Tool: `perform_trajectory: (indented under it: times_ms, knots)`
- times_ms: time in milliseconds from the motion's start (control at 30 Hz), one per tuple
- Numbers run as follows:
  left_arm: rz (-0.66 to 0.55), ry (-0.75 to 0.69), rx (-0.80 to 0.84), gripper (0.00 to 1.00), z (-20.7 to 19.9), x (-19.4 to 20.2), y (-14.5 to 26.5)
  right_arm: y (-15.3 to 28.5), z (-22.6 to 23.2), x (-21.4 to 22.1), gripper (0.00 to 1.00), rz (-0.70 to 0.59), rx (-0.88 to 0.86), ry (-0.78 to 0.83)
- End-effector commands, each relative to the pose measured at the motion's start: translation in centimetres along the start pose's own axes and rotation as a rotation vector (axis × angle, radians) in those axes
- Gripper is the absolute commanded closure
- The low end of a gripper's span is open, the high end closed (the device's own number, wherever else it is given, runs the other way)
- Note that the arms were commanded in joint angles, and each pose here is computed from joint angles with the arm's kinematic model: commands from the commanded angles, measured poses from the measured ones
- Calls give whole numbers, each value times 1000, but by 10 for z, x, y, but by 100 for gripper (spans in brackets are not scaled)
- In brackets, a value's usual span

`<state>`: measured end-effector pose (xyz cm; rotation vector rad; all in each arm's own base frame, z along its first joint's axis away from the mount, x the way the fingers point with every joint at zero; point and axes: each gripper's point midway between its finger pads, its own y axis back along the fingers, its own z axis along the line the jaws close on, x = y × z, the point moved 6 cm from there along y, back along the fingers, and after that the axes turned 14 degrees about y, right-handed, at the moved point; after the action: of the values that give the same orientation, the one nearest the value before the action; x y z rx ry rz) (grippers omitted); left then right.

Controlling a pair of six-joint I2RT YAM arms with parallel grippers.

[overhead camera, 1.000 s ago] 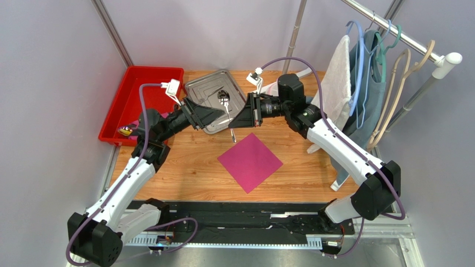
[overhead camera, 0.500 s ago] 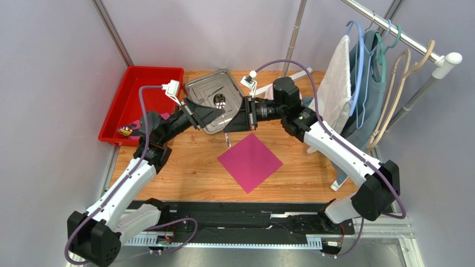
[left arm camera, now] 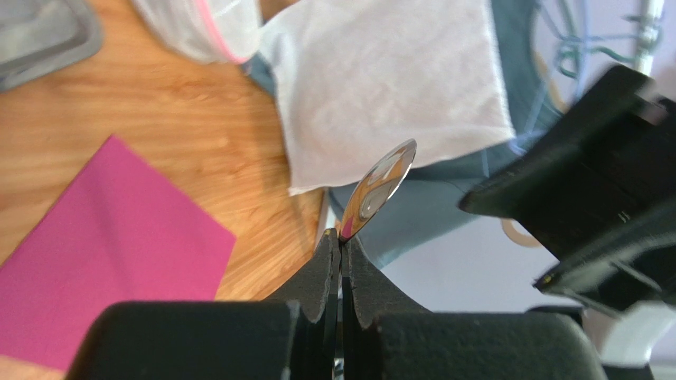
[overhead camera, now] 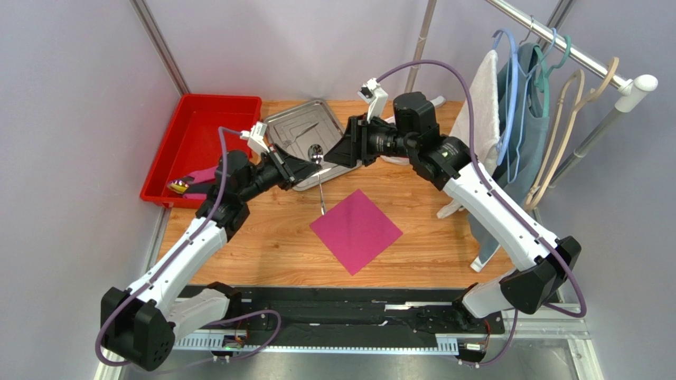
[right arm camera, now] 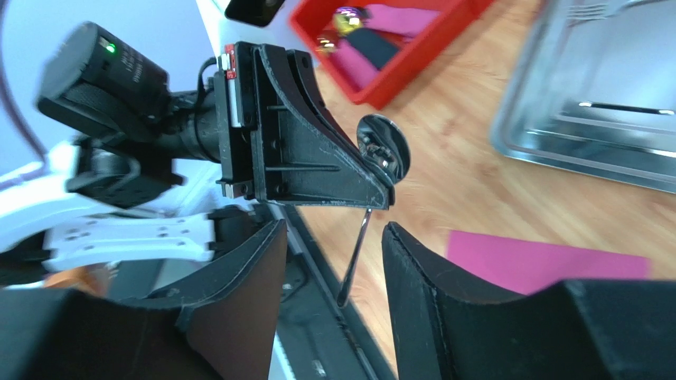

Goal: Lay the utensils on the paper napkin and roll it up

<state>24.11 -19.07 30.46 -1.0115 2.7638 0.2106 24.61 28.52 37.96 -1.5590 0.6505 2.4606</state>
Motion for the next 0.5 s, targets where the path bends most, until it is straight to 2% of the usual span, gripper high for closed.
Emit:
perform_trajectory:
  times_ms: [0, 33, 67, 233, 467]
  knots:
    - [-27, 83, -196, 100, 4, -11, -6, -9, -18, 18, 47, 97, 170, 82]
    - [-37, 96, -225, 100, 8, -13, -8, -9, -18, 20, 48, 103, 187, 73]
    - [-45, 95, -204, 100, 4, -14, -9, -10, -24, 20, 52, 99, 245, 69]
    - [-33, 189, -151, 100, 9, -14, -21, -21, -18, 30, 53, 114, 244, 47]
    - [-20, 203, -127, 100, 7, -14, -27, -37, -20, 28, 57, 101, 245, 33]
